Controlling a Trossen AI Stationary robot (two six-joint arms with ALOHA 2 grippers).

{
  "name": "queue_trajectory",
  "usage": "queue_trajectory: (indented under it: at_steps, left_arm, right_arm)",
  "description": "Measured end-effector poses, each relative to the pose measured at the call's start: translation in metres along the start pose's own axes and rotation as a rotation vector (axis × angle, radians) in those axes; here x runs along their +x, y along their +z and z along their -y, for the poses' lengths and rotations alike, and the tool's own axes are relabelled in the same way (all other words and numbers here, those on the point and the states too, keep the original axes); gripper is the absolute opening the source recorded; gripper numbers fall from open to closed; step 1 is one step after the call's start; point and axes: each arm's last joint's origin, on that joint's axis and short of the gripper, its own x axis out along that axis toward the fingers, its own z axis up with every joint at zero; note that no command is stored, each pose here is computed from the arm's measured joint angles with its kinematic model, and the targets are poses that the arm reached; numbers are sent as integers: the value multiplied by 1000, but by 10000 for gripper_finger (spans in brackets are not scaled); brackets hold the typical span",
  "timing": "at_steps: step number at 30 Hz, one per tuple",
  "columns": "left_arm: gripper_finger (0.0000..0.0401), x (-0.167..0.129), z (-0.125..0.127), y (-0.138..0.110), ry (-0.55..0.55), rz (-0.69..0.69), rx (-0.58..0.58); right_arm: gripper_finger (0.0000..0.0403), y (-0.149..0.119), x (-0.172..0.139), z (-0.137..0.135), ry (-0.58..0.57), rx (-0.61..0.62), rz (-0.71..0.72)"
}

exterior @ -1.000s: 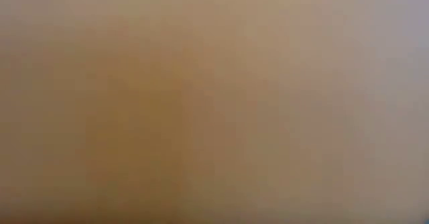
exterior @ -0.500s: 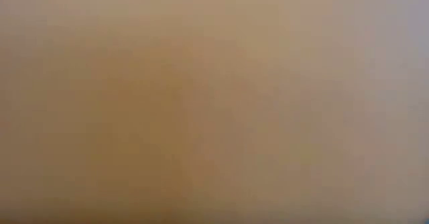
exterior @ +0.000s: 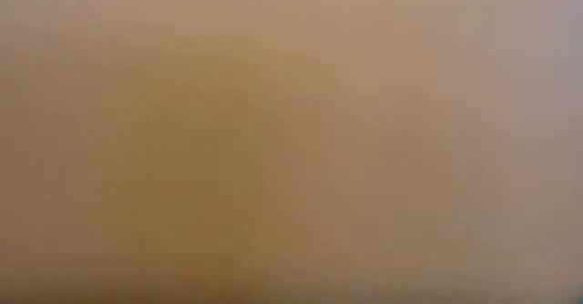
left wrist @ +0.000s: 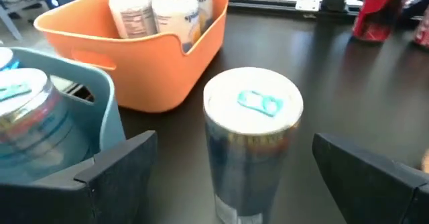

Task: Sort soda cans
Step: Put the blue soda can into the blue bin

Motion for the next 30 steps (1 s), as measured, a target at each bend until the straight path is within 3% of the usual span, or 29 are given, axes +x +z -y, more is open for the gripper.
queue_trajectory:
  at_steps: [12,15,23,30]
  left_arm:
    - [386,40,7,1,-16,-55,-13]
    - [358,42,7,1,1,-62,-23]
    - [228,42,7,1,12,-64,-40]
    - [225,20,1,23,29,-32,-40]
  right_arm:
    - [292,-3,-2,-3,-40,-32,26]
    - [292,-5,-3,-4,-41,-47,14]
    - [292,-17,-7,1,-130,-83,-48]
    - [292,-27,-14,0,-191,-109,-63]
